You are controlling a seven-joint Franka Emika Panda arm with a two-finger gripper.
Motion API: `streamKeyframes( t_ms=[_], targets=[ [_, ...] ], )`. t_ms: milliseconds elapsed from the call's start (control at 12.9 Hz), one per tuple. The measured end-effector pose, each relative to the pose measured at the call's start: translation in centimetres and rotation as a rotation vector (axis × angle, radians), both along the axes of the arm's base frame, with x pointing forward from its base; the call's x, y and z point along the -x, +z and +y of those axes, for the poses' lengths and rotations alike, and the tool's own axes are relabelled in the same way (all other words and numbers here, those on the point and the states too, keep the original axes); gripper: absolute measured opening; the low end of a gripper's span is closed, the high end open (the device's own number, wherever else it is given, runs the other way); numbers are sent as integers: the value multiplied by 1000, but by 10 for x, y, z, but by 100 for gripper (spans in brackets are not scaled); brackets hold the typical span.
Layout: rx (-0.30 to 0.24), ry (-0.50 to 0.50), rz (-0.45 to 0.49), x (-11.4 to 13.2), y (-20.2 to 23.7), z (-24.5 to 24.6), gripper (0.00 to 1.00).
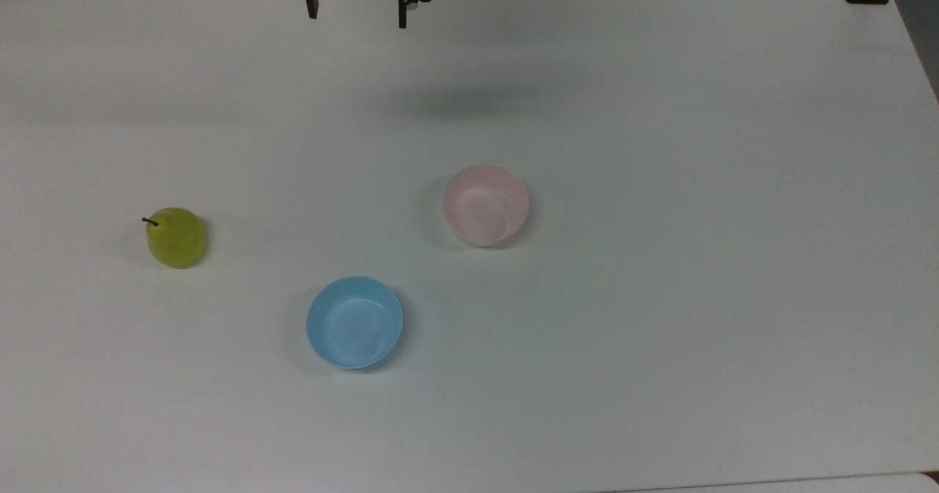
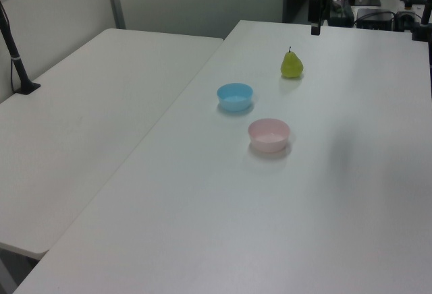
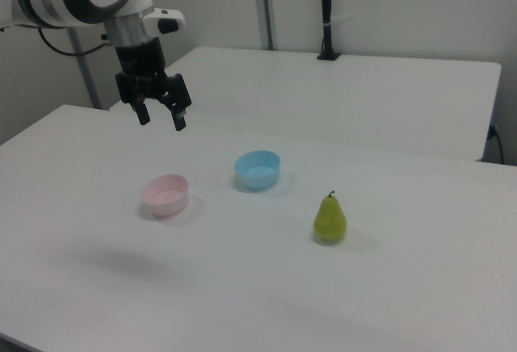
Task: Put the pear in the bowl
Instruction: 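Move the open gripper over the yellow-green pear and lower it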
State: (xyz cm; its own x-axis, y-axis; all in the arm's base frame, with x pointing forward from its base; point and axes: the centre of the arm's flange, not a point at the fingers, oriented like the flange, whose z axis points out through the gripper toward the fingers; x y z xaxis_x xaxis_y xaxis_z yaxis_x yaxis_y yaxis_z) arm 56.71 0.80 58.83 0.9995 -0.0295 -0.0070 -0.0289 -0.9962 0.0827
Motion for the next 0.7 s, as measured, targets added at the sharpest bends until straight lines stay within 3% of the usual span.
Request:
streamKeyframes(
  t_ms=[386, 695],
  targets=[
    [0, 8, 1, 0, 0, 0, 100],
    [-2, 154, 15, -1, -2, -29, 100]
  ],
)
